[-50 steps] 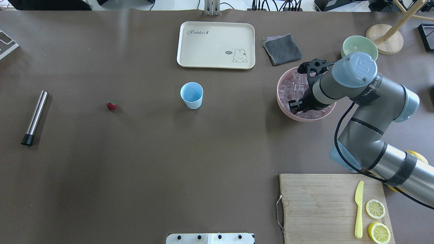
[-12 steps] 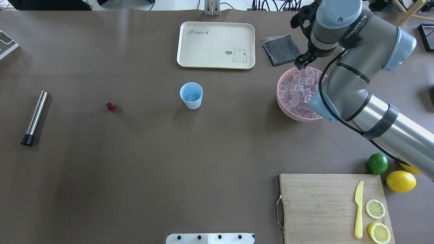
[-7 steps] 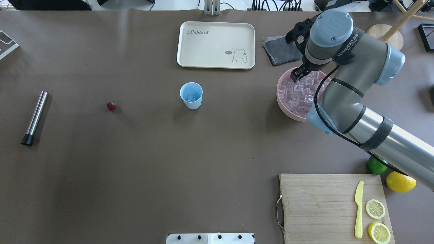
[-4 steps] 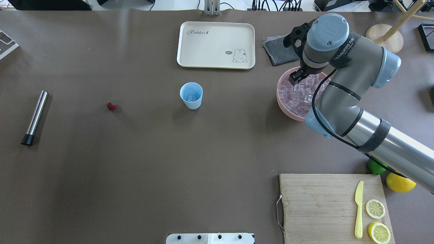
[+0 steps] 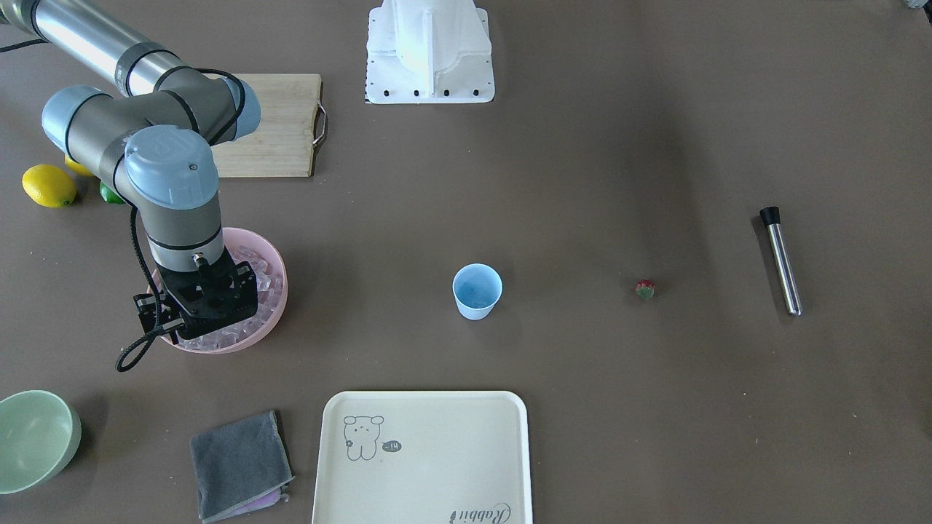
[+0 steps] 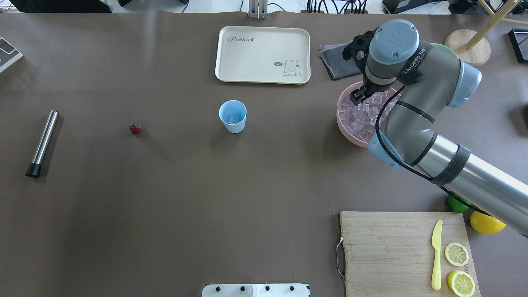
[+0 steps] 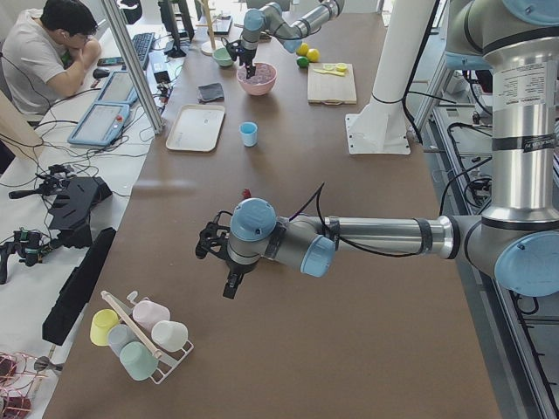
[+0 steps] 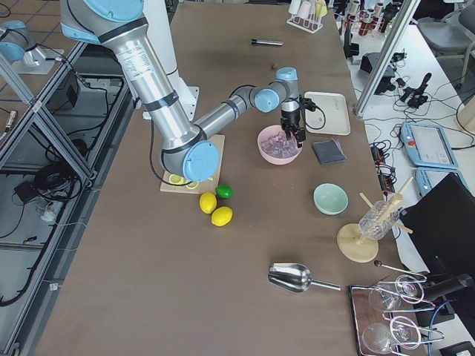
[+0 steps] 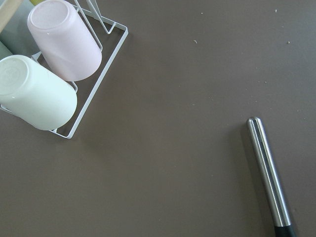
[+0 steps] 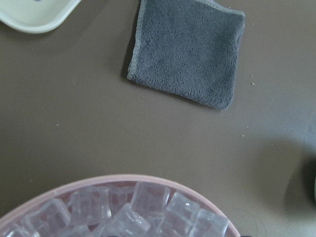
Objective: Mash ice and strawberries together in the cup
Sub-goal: 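Lower the right gripper and grasp another ice cube in the bowl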
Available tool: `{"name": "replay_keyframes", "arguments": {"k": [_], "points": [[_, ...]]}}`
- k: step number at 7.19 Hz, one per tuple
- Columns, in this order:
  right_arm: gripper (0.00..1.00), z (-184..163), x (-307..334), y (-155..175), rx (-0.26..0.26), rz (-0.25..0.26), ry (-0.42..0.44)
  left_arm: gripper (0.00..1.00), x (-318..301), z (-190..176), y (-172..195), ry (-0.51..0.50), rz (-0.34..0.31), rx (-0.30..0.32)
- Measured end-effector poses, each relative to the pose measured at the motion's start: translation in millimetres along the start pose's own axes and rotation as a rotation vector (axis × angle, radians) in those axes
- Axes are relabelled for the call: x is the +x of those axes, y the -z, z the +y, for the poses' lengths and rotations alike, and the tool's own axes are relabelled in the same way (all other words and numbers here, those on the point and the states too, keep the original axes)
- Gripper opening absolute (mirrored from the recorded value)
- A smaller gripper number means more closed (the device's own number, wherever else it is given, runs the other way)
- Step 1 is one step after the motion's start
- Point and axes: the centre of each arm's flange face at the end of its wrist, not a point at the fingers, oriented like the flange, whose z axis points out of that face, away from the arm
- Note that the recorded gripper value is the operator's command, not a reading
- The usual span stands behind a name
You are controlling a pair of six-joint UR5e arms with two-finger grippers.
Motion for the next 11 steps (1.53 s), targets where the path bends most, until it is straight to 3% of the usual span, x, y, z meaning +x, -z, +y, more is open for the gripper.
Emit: {"name": "replay_keyframes", "arguments": {"k": [2,6,8,9,11], "points": [[0.59,-0.7,0.1,-2.0,-0.003,0.002,-0.001,0.98,0.0,0.5,-0.8,0.0,0.0,-0.001],[0.58,-1.0,0.3,-2.8,-0.005,0.003,-0.002,0.98,0.3,1.2,-1.3,-0.002,0.002,-0.002],[0.37,-0.7,0.5,-3.4,-0.006,0.003,-0.004,0.98,0.3,1.6,-1.4,-0.002,0.002,-0.002],[0.31,-0.8,-0.4,-3.5,-0.006,0.003,-0.011,0.98,0.3,1.7,-1.4,-0.002,0.002,-0.002],[0.31,-0.8,-3.1,-3.7,-0.006,0.002,-0.025,0.98,0.1,2.1,-1.6,-0.001,0.002,-0.003]]}}
